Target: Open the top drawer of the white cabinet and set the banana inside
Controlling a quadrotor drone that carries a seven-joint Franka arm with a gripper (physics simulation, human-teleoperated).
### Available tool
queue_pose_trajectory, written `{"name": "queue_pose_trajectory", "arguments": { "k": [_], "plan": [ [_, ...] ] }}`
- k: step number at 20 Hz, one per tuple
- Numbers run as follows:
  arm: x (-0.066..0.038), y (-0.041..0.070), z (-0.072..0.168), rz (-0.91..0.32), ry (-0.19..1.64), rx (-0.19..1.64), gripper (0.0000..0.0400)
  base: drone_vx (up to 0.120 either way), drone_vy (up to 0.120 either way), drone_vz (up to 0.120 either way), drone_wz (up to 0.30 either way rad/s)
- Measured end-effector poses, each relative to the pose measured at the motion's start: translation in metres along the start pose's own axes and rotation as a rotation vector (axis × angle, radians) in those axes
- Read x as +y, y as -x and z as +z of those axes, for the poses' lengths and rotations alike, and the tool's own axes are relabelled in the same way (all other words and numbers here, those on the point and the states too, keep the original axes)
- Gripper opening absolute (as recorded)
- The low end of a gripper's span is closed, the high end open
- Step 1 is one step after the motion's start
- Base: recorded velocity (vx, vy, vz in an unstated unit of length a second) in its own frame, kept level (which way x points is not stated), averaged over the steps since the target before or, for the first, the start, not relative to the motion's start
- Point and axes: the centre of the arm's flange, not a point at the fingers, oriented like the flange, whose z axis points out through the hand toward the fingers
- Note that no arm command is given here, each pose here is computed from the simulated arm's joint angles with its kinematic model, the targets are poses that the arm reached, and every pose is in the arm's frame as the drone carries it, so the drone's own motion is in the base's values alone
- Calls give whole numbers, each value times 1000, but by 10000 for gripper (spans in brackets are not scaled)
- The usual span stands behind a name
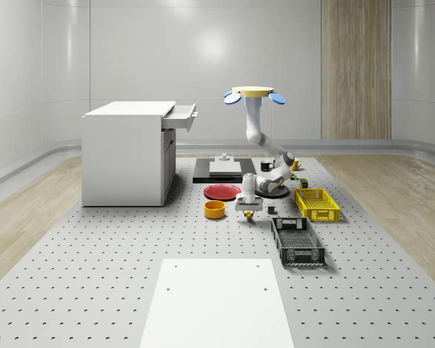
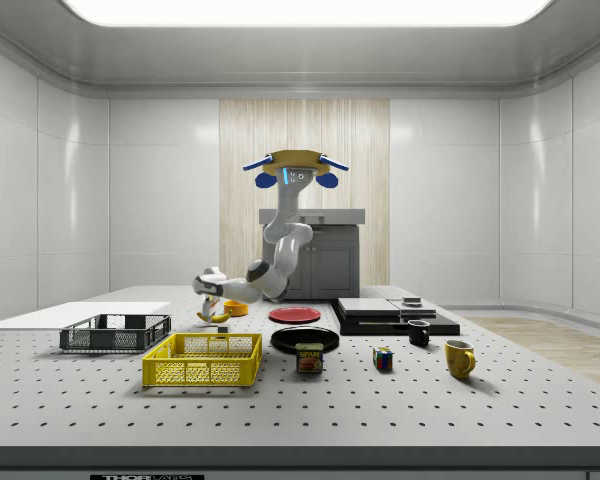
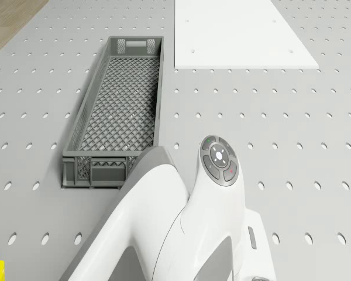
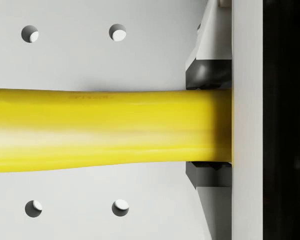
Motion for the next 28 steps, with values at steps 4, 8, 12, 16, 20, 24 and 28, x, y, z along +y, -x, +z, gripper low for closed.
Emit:
{"name": "queue_pose_trajectory", "arguments": {
  "k": [4, 8, 12, 16, 20, 24, 28],
  "plan": [
    [0, 0, -16, 7, 1, 0, 192, 0, 0, 20, 0],
    [0, 0, -32, 22, 1, 1, 193, 0, 0, 120, 0],
    [0, 0, -40, 29, 1, 1, 193, 0, 0, 120, 0],
    [0, 0, -44, 32, 1, 1, 193, 0, 0, 120, 0],
    [0, 0, -45, 35, 1, 1, 193, 0, 0, 120, 0],
    [0, 0, -46, 38, 2, 1, 193, 0, 0, 120, 0],
    [0, 0, -46, 38, 2, 1, 193, 0, 0, 120, 0]
  ]
}}
